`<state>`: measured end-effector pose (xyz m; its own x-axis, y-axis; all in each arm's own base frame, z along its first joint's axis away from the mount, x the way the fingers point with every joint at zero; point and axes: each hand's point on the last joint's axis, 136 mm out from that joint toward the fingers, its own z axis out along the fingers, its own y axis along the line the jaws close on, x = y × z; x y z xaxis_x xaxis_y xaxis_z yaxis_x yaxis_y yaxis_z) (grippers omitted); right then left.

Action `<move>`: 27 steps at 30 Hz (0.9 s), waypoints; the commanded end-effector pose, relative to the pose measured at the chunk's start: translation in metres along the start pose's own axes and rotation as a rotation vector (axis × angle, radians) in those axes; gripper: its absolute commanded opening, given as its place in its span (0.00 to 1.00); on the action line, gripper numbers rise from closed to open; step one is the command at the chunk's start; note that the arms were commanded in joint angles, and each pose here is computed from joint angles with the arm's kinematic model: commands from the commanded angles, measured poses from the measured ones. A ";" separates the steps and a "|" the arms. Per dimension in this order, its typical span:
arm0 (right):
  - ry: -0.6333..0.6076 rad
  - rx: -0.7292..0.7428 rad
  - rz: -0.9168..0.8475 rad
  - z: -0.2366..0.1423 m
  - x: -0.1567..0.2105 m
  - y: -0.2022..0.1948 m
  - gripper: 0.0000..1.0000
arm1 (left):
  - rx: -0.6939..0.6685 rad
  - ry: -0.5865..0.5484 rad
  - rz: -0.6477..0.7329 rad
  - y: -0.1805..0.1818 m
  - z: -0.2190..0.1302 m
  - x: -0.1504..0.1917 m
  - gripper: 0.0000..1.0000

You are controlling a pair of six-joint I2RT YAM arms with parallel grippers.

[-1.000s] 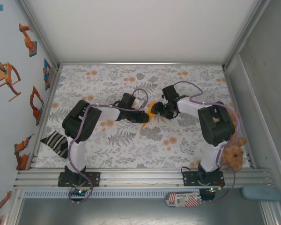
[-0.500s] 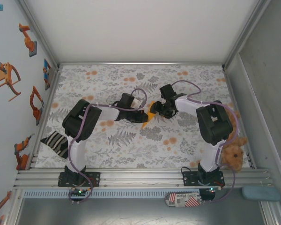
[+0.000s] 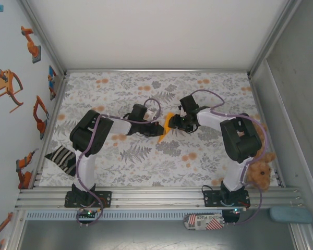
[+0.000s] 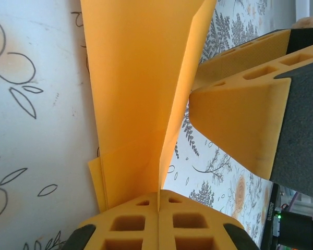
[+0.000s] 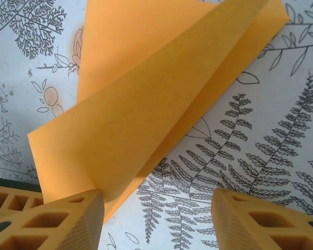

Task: Fold a paper plane with a square sheet of paper (pick it up from the middle)
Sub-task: Fold the wing for the fifth time at the center of the table.

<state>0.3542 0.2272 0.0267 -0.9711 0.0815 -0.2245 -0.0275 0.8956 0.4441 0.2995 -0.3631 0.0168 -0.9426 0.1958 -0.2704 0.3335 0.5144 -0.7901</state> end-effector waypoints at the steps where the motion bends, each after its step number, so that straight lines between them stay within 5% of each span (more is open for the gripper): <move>1: 0.055 0.029 -0.008 0.009 0.016 -0.010 0.54 | -0.170 0.075 -0.158 0.066 0.009 0.043 0.05; 17: 0.125 0.161 0.070 0.038 0.020 -0.028 0.60 | -0.194 0.095 -0.167 0.071 0.009 0.049 0.12; 27: 0.086 0.122 0.049 0.022 0.012 -0.015 0.61 | -0.201 0.108 -0.180 0.074 0.010 0.050 0.07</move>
<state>0.3581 0.2293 0.0238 -0.9827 0.1050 -0.1527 0.0381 0.9208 0.3881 0.2990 -0.3634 0.0168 -0.9486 0.1928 -0.2510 0.3150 0.4965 -0.8089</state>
